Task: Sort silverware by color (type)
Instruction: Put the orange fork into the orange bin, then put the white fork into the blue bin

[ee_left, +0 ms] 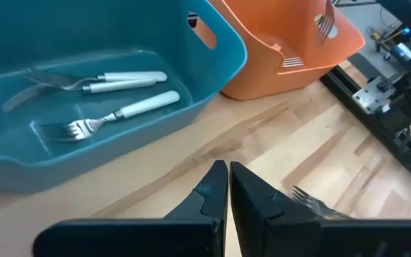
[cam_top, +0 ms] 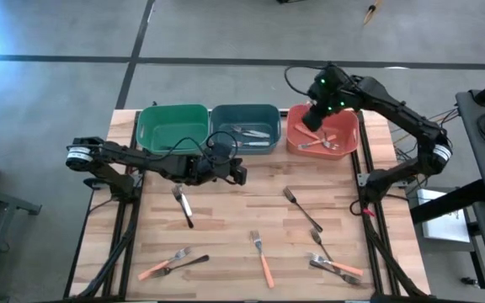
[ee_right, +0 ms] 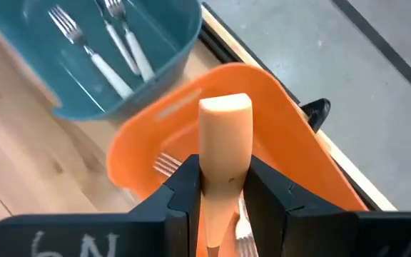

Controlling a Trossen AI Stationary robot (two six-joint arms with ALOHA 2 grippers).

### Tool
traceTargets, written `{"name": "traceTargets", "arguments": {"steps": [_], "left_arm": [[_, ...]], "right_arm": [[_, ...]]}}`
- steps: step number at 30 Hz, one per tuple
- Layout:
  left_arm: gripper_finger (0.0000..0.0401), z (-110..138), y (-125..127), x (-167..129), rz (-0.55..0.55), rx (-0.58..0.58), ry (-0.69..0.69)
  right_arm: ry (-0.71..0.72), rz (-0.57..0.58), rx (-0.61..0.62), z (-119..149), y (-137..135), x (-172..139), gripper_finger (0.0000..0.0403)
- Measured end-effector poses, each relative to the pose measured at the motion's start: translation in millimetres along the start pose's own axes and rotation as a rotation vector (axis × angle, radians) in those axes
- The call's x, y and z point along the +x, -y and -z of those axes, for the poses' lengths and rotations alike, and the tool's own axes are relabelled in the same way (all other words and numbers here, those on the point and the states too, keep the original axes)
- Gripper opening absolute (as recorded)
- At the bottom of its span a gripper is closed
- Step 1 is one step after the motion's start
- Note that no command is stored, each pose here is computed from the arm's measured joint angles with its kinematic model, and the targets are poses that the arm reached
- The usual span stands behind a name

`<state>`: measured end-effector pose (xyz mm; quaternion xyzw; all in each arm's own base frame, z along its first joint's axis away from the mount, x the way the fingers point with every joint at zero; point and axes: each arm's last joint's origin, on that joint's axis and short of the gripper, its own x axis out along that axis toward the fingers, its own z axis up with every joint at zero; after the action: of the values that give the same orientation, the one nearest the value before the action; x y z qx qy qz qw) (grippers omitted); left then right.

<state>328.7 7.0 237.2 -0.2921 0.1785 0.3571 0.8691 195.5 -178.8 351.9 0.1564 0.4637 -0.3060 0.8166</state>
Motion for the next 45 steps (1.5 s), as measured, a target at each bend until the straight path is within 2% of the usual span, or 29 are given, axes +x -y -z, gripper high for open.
{"name": "traceTargets", "arguments": {"steps": [4, 8, 11, 16, 21, 24, 28, 30, 32, 35, 38, 41, 43, 45], "left_arm": [[0.0000, -2, -2, 2, -0.010, 0.064, 0.004], [0.0000, -2, -2, 2, 0.009, 0.129, -0.015], [0.0000, -2, -1, 3, 0.046, 0.116, -0.047], [0.0000, -1, 0, 2, 0.063, 0.071, -0.064], [0.0000, -1, 0, 3, 0.072, 0.067, -0.074], [0.0000, 0, 0, 2, 0.096, 0.068, -0.107], [0.0000, 3, -1, 2, 0.108, 0.063, -0.150], [0.0000, 5, -2, 2, 0.113, 0.057, -0.188], [0.0000, 7, -3, 1, 0.120, 0.045, -0.239], [0.0000, 14, 0, -2, 0.198, 0.035, -0.374], [0.0000, 30, 2, -12, 0.248, 0.031, -0.578], [0.0000, 52, -3, -28, 0.114, 0.023, -0.747], [0.0000, 66, -9, -41, -0.032, 0.009, -0.839], [0.0000, 77, -15, -53, -0.189, -0.034, -0.865]], "right_arm": [[-0.077, 0.006, -0.151, 6, 1, 18, 0.0072], [-0.177, 0.089, -0.250, 10, 4, 34, 0.0072], [-0.227, 0.128, -0.236, 10, 5, 44, 0.0093], [-0.258, 0.128, -0.204, 10, 5, 49, 0.0138], [-0.320, 0.112, -0.158, 19, 3, 42, 0.0151], [-0.355, 0.060, -0.096, 27, 0, 27, 0.0145], [-0.318, -0.140, -0.006, 36, -12, 9, 0.0131], [-0.295, -0.236, 0.001, 41, -23, -1, 0.0124], [-0.293, -0.268, -0.011, 49, -34, -6, 0.0118], [-0.312, -0.287, -0.043, 63, -51, -9, 0.0111], [-0.329, -0.311, -0.074, 76, -66, -10, 0.0104], [-0.332, -0.332, -0.105, 88, -78, -9, 0.0098], [-0.326, -0.344, -0.113, 95, -83, -7, 0.0093], [-0.311, -0.355, -0.113, 101, -87, -4, 0.0089]]}}
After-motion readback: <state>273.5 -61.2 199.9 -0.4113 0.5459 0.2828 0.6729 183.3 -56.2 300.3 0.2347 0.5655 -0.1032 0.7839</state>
